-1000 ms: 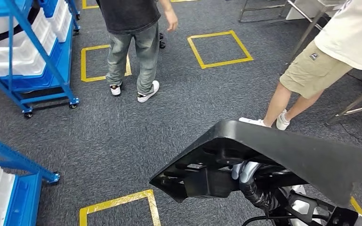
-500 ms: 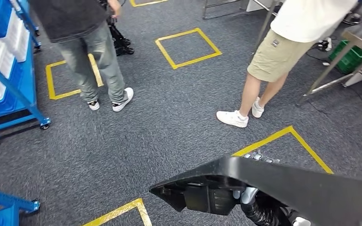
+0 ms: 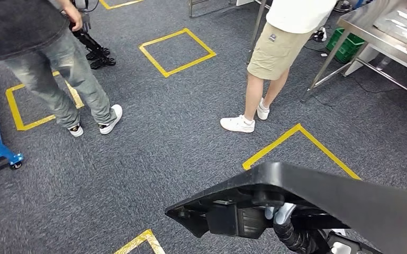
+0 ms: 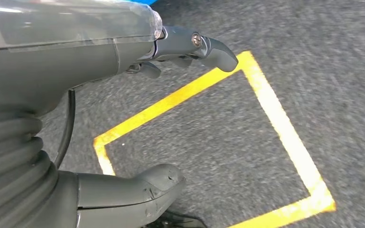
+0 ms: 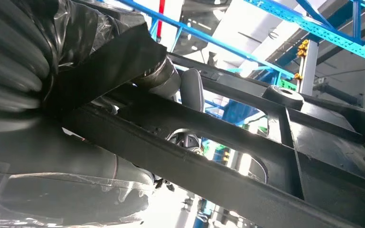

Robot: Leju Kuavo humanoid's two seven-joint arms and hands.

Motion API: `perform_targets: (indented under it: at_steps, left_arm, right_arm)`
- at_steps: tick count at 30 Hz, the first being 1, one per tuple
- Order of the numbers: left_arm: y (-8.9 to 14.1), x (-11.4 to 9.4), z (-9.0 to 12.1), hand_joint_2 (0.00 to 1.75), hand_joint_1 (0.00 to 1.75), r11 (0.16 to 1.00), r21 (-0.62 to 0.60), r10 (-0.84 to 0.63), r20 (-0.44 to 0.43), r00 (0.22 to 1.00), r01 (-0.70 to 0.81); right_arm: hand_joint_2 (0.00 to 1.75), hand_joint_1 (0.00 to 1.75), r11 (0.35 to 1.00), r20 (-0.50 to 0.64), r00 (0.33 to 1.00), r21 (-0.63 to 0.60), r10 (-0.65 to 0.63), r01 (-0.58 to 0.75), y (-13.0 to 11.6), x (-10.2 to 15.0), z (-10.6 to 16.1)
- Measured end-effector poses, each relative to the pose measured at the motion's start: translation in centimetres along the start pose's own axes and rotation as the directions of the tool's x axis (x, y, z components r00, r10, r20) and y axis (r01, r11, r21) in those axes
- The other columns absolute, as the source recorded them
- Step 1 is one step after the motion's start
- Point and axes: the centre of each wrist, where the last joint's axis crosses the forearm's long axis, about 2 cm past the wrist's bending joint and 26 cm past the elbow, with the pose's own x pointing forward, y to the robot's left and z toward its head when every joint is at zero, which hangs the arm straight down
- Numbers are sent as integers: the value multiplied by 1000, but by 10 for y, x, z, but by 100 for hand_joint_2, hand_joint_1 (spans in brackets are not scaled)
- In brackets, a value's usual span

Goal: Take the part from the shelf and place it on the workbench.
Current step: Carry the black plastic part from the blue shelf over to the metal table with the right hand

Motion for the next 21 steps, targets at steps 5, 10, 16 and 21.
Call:
perform_targets:
  at_steps: [5,10,16,21]
  left_arm:
    - [-2,1,0,175,0,1000,-1,0,-1,1000,0]
    - [-1,4,-1,175,0,1000,6,-3,-1,1000,3]
    - [1,-1,0,175,0,1000,8,-7,-8,1000,7]
    - [-1,1,0,175,0,1000,4,-3,-1,1000,3]
  right_arm:
    - [175,175,1000,13,1000,8,0,0,-3,0,-6]
    - [175,175,1000,12,1000,7,1,-1,-7,-1,-9]
    - [175,175,1000,7,1000,5,-11,11,-8,-3,-7]
    - [175,175,1000,10,1000,9,-17,17,-10,-2,-7]
